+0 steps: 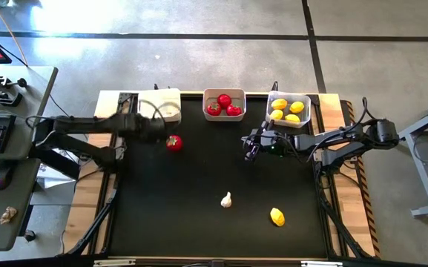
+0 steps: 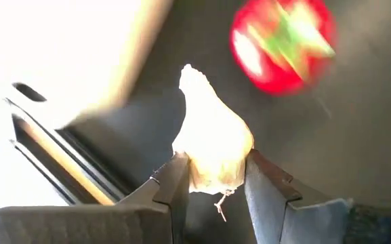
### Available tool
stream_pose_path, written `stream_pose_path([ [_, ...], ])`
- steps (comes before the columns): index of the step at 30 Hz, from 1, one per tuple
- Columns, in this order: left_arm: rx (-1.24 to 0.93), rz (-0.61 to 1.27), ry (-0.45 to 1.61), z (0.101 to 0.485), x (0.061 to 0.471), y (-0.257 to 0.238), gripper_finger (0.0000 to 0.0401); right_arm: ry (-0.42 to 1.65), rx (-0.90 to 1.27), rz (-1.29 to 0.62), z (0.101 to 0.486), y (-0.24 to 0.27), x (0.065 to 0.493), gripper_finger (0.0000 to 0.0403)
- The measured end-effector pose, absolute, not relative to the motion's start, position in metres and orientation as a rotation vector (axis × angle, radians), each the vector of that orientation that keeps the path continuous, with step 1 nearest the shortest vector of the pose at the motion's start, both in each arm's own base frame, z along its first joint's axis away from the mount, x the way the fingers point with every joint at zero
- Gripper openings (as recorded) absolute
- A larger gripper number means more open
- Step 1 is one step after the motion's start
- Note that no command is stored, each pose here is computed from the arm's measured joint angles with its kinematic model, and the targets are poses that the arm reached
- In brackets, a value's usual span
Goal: Sort produce into baskets
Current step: Put the left garlic into the white bin
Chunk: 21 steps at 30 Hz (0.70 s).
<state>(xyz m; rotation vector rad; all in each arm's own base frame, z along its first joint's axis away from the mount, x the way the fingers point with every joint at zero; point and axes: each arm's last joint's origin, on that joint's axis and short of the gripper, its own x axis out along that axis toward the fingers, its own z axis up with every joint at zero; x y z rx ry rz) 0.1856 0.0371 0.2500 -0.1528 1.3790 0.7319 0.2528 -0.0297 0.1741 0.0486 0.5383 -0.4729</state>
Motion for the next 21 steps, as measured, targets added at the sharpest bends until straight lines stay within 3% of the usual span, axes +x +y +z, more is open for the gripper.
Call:
stream_pose_path([
  [8,-0.137,0.872,1.235,0.246,0.193,0.116,0.0097,0.542,0.049,-0.474,0.174,-0.030,0.253,0.0006],
  [21,-0.002,0.933,1.544,0.204,0.183,0.179,0.0103,0.553,0.048,-0.474,0.173,-0.030,0.252,0.0006],
])
